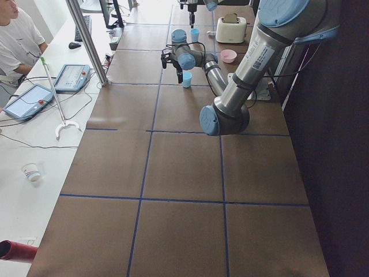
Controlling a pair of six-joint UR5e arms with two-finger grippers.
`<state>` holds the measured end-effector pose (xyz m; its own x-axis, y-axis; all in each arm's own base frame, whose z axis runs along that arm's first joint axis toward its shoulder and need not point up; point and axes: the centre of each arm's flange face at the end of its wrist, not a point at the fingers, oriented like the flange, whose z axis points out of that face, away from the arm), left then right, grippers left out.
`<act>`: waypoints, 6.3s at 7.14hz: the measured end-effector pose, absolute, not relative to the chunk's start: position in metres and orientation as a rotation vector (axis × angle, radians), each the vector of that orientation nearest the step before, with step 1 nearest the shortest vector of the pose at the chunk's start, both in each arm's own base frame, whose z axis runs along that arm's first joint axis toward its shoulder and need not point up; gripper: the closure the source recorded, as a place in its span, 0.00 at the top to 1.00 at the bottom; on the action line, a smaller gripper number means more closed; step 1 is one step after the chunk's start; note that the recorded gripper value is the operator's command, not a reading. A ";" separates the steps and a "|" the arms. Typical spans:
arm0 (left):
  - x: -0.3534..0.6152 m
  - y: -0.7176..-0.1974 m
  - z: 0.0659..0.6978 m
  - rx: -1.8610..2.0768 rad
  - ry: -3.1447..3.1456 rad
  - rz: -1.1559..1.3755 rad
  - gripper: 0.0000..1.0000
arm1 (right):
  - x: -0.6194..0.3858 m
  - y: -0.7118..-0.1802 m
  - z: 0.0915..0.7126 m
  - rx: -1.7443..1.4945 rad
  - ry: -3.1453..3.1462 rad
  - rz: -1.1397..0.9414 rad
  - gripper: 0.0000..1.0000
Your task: Stack blue cups with both arms
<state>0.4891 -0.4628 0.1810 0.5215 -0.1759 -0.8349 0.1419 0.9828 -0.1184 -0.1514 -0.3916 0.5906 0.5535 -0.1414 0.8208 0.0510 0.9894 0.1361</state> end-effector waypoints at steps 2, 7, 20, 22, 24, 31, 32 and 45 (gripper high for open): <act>0.485 -0.461 0.180 -0.034 1.009 -0.190 1.00 | -0.170 -0.386 0.594 0.074 -0.976 -0.145 0.67; 0.474 -0.455 0.183 -0.027 1.018 -0.189 1.00 | -0.183 -0.383 0.603 0.045 -0.968 -0.166 0.00; 0.340 -0.479 0.191 0.000 1.109 -0.271 1.00 | -0.499 -0.408 0.186 -0.051 -1.069 0.194 0.00; 0.341 -0.479 0.191 -0.001 1.110 -0.272 1.00 | -0.509 -0.406 0.189 -0.058 -1.058 0.190 0.40; 0.341 -0.479 0.191 -0.002 1.109 -0.273 1.00 | -0.512 -0.407 0.190 -0.062 -1.052 0.189 0.99; 0.292 -0.477 0.340 0.108 0.905 0.011 1.00 | -0.310 -0.461 0.294 -0.014 -0.997 0.154 1.00; 0.249 -0.487 0.380 0.157 0.847 0.088 1.00 | -0.251 -0.471 0.347 0.031 -0.948 0.095 1.00; -0.032 -0.540 0.583 0.075 0.849 0.163 1.00 | 0.052 -0.512 0.649 0.138 -0.769 -0.215 1.00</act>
<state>-0.0325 -0.5398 0.5833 0.6493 0.1731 -0.7406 -0.1134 0.9849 0.1308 0.0517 -0.5125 0.6493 0.6982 -0.2421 0.6737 0.1415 0.9692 0.2016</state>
